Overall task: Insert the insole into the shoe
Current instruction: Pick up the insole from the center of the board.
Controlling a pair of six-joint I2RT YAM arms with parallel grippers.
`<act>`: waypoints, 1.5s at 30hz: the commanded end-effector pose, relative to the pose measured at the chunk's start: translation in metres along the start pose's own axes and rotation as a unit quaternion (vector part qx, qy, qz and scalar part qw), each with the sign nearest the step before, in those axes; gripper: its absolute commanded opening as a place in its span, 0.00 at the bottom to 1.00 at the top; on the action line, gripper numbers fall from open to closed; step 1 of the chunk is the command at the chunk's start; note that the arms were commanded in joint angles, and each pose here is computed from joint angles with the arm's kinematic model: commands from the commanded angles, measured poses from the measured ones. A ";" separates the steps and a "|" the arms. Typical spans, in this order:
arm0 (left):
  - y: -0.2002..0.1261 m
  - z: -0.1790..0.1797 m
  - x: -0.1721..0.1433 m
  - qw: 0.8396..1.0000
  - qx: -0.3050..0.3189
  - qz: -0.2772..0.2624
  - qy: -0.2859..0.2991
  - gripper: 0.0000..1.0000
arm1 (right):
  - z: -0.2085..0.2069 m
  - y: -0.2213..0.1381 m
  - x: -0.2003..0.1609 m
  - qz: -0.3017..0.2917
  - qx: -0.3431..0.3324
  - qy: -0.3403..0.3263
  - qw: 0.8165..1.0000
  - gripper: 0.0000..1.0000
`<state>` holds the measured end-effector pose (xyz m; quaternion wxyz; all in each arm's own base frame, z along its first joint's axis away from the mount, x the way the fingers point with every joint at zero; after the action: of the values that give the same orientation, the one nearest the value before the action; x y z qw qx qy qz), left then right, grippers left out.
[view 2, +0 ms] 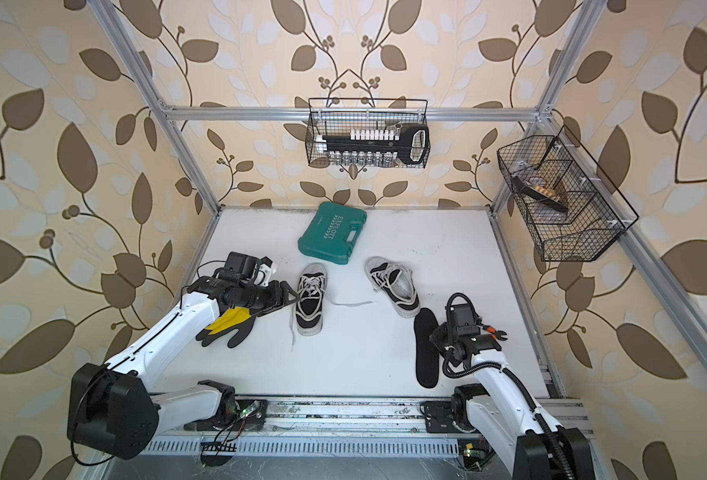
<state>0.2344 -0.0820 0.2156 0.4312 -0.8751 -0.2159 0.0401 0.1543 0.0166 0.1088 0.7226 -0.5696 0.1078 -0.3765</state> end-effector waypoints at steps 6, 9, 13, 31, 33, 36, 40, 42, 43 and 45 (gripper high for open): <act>-0.002 -0.010 0.004 1.000 -0.015 -0.006 0.008 0.69 | -0.004 0.000 -0.005 0.002 0.007 0.010 1.000 0.00; -0.004 -0.014 0.003 1.000 -0.019 -0.009 0.012 0.69 | -0.002 -0.006 -0.002 -0.005 0.012 0.007 1.000 0.00; -0.001 -0.014 0.002 0.999 -0.029 -0.011 0.009 0.70 | 0.002 -0.022 0.005 -0.045 0.019 0.005 0.999 0.00; 0.001 -0.019 -0.002 0.997 -0.075 -0.013 -0.002 0.74 | 0.053 -0.079 0.057 -0.144 0.052 -0.114 0.982 0.00; 0.003 -0.020 -0.002 0.996 -0.090 -0.008 -0.008 0.75 | 0.066 -0.085 0.063 -0.138 0.066 -0.144 0.978 0.00; 0.006 -0.023 0.000 0.993 -0.115 -0.003 -0.019 0.75 | 0.091 -0.094 0.067 -0.133 0.084 -0.193 0.968 0.00; 0.011 -0.029 0.004 0.988 -0.154 0.001 -0.028 0.76 | 0.137 -0.099 0.050 -0.131 0.132 -0.221 0.957 0.00; 0.012 -0.031 0.005 0.986 -0.163 -0.001 -0.030 0.76 | 0.165 -0.096 0.032 -0.117 0.157 -0.239 0.951 0.00; 0.011 -0.031 0.005 0.985 -0.169 -0.003 -0.028 0.76 | 0.177 -0.094 0.024 -0.109 0.169 -0.249 0.947 0.00; 0.010 -0.031 0.003 0.983 -0.183 -0.004 -0.027 0.76 | 0.203 -0.090 0.005 -0.091 0.200 -0.274 0.936 0.00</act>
<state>0.2479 -0.1033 0.2179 0.3011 -0.9221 -0.2390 0.0434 0.2312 0.1260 0.2521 0.7697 -0.5327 -0.2076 -0.2840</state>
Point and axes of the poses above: each gripper's point midway between its finger pads, its own y axis out along the fingers, its own z axis along the line the jaws close on, x = y × z, the point moved 10 cm from there along -y, back along the fingers, and after that the axes turned 12 degrees about -y, right-handed, at the moved point
